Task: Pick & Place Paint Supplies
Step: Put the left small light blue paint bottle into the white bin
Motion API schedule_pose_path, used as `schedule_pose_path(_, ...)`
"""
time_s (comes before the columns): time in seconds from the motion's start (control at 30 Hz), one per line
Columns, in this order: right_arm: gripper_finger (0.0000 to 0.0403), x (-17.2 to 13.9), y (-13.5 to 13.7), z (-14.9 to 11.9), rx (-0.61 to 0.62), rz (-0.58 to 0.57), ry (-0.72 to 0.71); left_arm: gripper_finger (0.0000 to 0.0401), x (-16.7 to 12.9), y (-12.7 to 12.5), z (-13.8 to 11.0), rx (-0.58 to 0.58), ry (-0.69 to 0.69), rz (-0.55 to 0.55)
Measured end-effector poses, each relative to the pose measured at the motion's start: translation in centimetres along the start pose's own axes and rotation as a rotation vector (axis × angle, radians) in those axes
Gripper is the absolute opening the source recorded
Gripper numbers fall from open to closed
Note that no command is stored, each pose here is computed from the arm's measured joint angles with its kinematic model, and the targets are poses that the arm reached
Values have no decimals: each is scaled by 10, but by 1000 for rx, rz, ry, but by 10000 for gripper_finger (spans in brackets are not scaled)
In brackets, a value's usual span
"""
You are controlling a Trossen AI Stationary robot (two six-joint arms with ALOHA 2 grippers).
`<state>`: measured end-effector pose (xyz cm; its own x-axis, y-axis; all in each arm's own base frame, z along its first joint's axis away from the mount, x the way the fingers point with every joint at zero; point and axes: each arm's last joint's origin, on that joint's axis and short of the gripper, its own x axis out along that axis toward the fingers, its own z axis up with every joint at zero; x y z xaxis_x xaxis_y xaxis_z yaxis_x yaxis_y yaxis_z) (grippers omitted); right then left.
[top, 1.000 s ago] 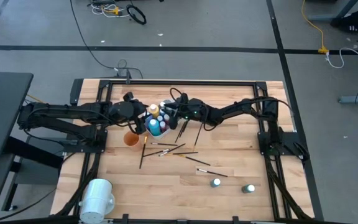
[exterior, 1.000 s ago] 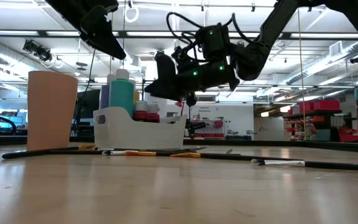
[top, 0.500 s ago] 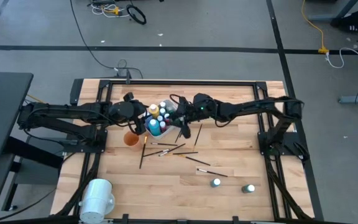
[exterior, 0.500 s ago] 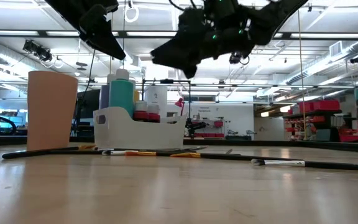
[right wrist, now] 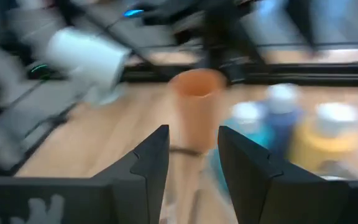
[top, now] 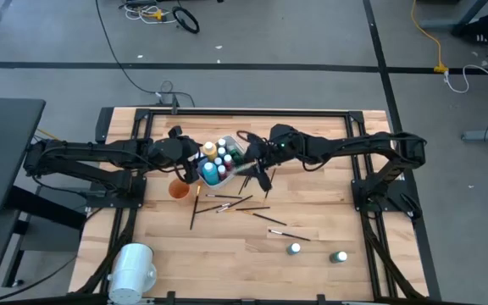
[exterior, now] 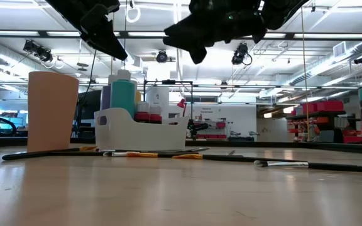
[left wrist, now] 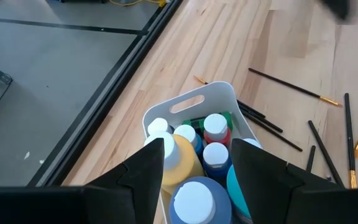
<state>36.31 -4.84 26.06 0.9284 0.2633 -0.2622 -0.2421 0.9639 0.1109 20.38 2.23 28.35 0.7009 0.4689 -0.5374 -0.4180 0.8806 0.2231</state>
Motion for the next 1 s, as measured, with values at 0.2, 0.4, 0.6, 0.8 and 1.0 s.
schedule_pose_path(0.2, 149, -8, 21, 10, -10, 336, -21, 196, 0, 0, 0, -1, 0, 0)
schedule_pose_path(0.4, 179, -39, 39, 28, -49, 467, -9, 196, 0, 0, 0, -3, 0, 0)
schedule_pose_path(0.6, 193, -54, 67, 11, -112, 499, 184, 196, 0, 0, 0, -3, -1, 0)
schedule_pose_path(0.8, 194, -47, 99, -26, -140, 722, 188, 196, 0, 0, 0, -5, -3, 0)
schedule_pose_path(1.0, 194, -46, 116, -66, -140, 785, 163, 196, 0, 0, 0, -36, -4, -2)
